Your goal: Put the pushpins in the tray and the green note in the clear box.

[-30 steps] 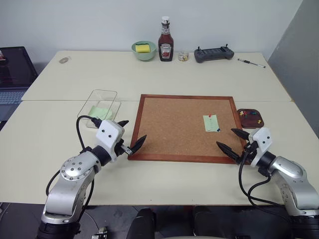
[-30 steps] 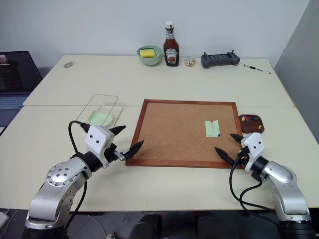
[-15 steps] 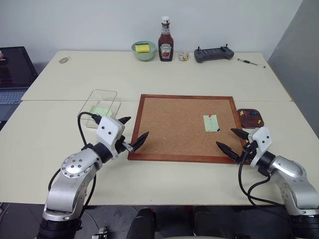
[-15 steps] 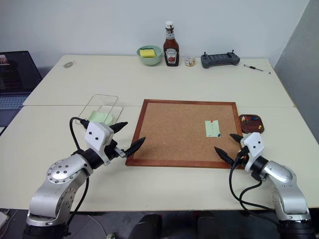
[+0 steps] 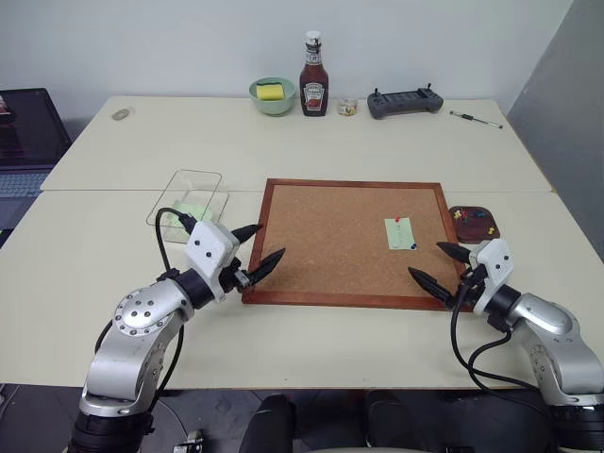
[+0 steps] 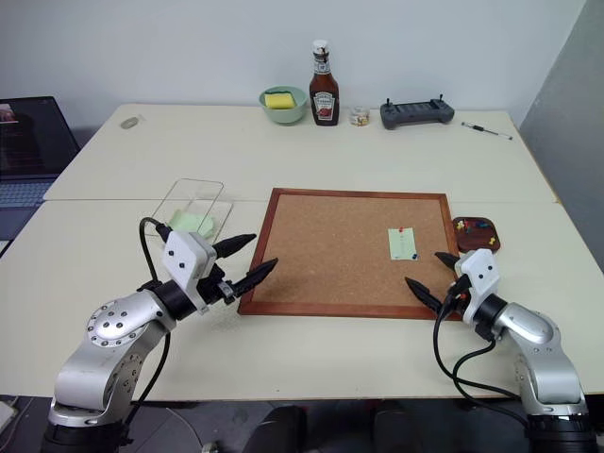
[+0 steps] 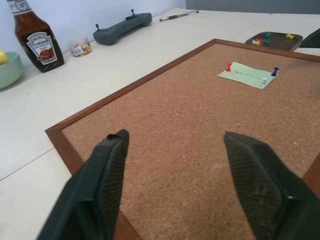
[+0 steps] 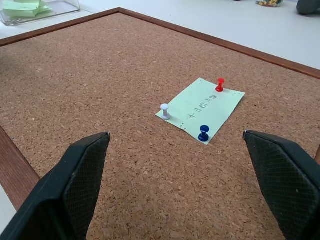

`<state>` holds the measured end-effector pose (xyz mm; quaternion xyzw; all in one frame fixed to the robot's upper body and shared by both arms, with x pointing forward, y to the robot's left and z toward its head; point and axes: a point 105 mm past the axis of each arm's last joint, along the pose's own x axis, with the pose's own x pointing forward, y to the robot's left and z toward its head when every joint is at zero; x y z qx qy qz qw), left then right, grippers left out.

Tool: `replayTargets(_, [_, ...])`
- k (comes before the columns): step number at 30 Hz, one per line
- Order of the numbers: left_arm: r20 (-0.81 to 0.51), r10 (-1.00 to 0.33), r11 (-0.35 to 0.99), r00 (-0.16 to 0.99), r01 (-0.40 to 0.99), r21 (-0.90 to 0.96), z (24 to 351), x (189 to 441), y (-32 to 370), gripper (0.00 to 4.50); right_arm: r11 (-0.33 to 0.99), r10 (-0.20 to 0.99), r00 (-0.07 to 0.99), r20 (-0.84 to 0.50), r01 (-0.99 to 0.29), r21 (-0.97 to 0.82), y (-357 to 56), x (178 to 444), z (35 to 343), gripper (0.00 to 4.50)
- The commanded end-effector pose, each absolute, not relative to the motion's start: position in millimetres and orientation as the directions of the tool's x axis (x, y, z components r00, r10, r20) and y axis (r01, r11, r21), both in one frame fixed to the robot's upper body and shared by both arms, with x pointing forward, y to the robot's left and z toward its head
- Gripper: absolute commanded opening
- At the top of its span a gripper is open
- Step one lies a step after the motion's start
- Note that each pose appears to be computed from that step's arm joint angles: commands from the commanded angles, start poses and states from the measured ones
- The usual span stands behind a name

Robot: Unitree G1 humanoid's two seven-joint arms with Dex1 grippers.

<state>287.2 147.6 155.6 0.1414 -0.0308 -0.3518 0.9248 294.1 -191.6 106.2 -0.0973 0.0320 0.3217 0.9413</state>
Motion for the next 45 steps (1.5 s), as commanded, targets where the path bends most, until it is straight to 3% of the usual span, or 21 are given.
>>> replayTargets(1, [-0.005,-0.685,0.694,0.729,0.655,0.299,164.9,288.7,142.4,2.23,0.763,0.614,0.786,-0.079,-0.616,-0.196,-187.9,294.3,123.5,4.50])
replayTargets(13, [-0.013,-0.790,0.594,0.613,0.770,0.231,156.2,311.8,109.5,0.07,0.768,0.614,0.787,-0.059,-0.613,-0.187,-186.2,286.5,133.8,4.50])
replayTargets(30, [-0.074,-0.858,0.496,0.509,0.856,0.144,128.5,347.0,56.6,0.07,0.771,0.607,0.789,-0.091,-0.613,-0.173,-175.3,294.8,134.5,4.50])
replayTargets(45, [-0.179,-0.852,0.466,0.493,0.868,0.174,86.9,356.9,44.0,0.07,0.758,0.624,0.774,-0.104,-0.633,-0.158,-159.8,336.8,152.2,4.50])
